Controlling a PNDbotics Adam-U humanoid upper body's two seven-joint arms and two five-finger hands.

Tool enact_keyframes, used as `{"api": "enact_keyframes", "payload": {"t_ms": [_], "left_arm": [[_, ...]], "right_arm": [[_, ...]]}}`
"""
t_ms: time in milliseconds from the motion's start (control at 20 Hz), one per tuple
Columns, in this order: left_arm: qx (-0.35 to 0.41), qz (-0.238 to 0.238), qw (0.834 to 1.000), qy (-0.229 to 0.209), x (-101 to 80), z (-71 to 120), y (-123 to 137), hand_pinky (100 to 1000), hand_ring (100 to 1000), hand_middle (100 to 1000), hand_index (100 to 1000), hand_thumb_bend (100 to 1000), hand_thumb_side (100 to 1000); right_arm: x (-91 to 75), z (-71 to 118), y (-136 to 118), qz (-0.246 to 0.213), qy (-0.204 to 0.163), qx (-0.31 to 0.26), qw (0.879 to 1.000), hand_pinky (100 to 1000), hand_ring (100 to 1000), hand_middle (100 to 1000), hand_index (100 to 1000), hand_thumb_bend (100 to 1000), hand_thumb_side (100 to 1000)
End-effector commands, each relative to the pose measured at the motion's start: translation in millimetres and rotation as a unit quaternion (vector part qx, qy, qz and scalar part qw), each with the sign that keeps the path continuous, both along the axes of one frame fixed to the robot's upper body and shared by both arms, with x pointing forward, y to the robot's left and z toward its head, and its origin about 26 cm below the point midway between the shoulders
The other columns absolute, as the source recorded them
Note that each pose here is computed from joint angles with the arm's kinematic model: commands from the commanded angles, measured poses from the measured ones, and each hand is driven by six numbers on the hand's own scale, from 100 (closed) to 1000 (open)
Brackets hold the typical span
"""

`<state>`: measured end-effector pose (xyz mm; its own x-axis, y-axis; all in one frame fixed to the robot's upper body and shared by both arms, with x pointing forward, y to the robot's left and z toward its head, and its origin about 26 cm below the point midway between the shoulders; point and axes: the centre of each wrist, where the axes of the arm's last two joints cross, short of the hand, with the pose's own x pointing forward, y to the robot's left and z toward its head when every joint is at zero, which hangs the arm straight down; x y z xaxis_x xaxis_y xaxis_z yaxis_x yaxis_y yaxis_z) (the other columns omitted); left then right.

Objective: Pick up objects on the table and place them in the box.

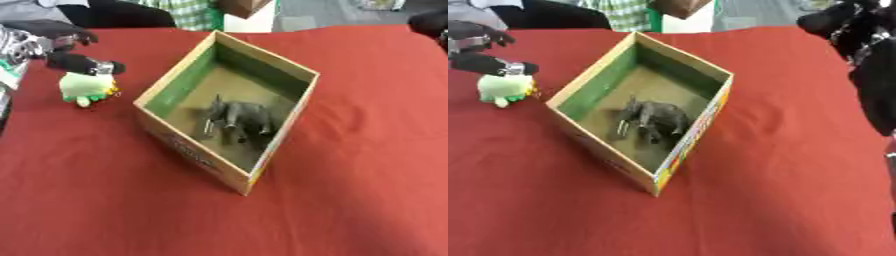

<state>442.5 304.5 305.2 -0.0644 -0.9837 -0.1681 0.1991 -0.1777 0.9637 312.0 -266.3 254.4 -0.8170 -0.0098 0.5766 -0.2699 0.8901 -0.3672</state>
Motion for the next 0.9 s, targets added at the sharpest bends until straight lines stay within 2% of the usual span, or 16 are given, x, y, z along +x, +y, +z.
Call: {"api": "enact_keyframes", "payload": {"t_ms": [50,250,650,900], "left_arm": [[-0.001,0.029,0.999,-0.019,1.2,8.1,13.5,701,934,918,1000,572,1000],[0.009,0.061,0.998,-0.032,7.1,-2.2,18.9,708,949,929,1000,582,1000],[0.025,0.09,0.996,-0.009,16.4,-21.3,25.1,694,949,924,1000,577,1000],[0.021,0.085,0.996,0.006,19.6,-28.4,24.9,628,877,826,1000,461,962]], "right_arm": [[-4.5,8.5,-2.1,-0.008,-0.018,-0.01,1.0,889,775,621,849,100,1000],[-4.5,8.7,-2.0,-0.01,-0.02,-0.012,1.0,890,774,620,850,100,1000],[-4.5,9.0,-2.1,-0.012,-0.021,-0.019,1.0,891,772,618,850,100,1000],[-4.5,8.4,-2.1,-0.013,-0.019,-0.02,1.0,892,772,617,850,100,1000]]}}
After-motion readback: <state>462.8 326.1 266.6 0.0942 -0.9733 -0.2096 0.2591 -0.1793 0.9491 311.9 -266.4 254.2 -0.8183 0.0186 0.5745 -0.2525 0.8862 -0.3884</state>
